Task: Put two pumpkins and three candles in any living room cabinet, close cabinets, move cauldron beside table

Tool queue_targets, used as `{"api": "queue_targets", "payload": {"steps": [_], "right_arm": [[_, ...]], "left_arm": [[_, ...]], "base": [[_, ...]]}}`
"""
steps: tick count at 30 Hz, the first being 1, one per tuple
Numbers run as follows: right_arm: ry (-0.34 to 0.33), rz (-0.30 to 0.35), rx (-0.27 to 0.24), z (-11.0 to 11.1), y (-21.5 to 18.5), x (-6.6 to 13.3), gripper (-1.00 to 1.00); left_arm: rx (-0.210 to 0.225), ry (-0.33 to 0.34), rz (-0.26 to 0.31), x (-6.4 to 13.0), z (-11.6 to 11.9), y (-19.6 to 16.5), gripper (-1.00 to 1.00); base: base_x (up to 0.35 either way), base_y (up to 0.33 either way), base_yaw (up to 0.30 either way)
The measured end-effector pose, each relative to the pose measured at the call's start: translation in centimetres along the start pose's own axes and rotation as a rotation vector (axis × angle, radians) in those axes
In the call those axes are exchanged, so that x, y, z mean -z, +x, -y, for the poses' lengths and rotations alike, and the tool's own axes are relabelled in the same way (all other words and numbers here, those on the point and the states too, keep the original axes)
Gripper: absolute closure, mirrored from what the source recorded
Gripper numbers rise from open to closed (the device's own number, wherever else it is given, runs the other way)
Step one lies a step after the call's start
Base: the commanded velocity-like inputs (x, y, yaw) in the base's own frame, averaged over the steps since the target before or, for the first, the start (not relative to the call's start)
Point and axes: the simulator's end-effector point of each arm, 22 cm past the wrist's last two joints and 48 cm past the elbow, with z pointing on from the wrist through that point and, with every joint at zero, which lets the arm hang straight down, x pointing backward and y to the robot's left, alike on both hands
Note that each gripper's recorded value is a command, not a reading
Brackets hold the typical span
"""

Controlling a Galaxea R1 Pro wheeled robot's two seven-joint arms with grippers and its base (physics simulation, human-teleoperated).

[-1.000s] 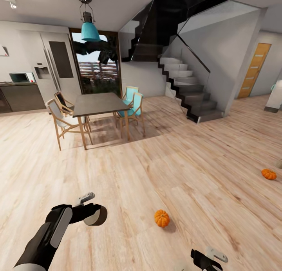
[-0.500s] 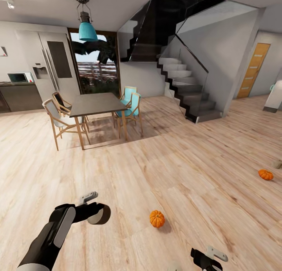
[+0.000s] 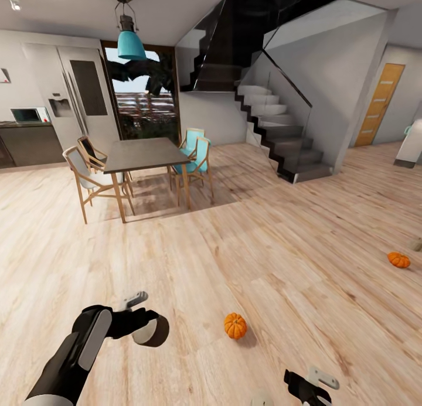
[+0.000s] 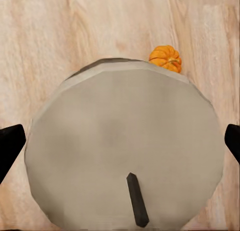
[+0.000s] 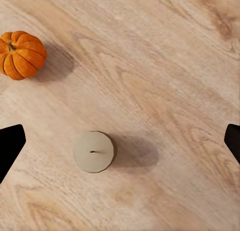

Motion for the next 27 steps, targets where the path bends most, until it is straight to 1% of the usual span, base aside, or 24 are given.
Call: {"api": "queue_targets", "payload": {"steps": [5,10,14,15,16,18,19,20,21,23,27], "right_arm": [[-0.018,0.000,0.001,-0.3,0.6,-0.7,-1.00],[-0.020,0.000,0.002,-0.3,1.3,-1.4,-1.00],[-0.015,-0.017,0.006,0.0,2.4,-2.0,-1.00],[-0.015,-0.030,0.008,-0.1,2.8,-2.1,-1.00],[-0.017,-0.056,0.015,-0.3,3.6,-2.1,-1.00],[-0.024,-0.150,0.038,-0.9,5.8,-2.2,-1.00],[-0.027,-0.178,0.044,-1.0,6.6,-2.2,-1.00],[-0.028,-0.236,0.062,-1.1,8.1,-2.0,-1.00],[-0.029,-0.292,0.095,-1.2,9.4,-1.8,-1.00],[-0.032,-0.327,0.133,-1.3,10.4,-1.9,-1.00],[-0.034,-0.320,0.144,-1.5,10.7,-2.5,-1.00]], "left_arm": [[0.019,0.027,-0.004,-0.7,0.1,0.4,1.00],[0.022,0.033,-0.006,-1.4,-0.1,0.9,1.00],[0.022,0.034,-0.008,-2.1,-0.4,1.3,1.00],[0.023,0.035,-0.008,-2.2,-0.4,1.3,1.00],[0.023,0.035,-0.008,-2.4,-0.5,1.4,1.00],[0.024,0.036,-0.009,-2.7,-0.6,1.6,1.00],[0.024,0.036,-0.009,-2.8,-0.7,1.7,1.00],[0.023,0.036,-0.009,-3.0,-0.7,1.8,1.00],[0.023,0.037,-0.010,-3.1,-0.8,1.9,1.00],[0.023,0.040,-0.010,-3.4,-0.8,2.1,1.00],[0.020,0.041,-0.007,-4.0,-1.0,2.4,1.00]], "base": [[0.000,0.000,0.000],[0.000,0.000,0.000],[0.000,0.000,0.000],[0.000,0.000,0.000],[0.000,0.000,0.000],[0.000,0.000,0.000],[0.000,0.000,0.000],[0.000,0.000,0.000],[0.000,0.000,0.000],[0.000,0.000,0.000],[0.000,0.000,0.000]]}}
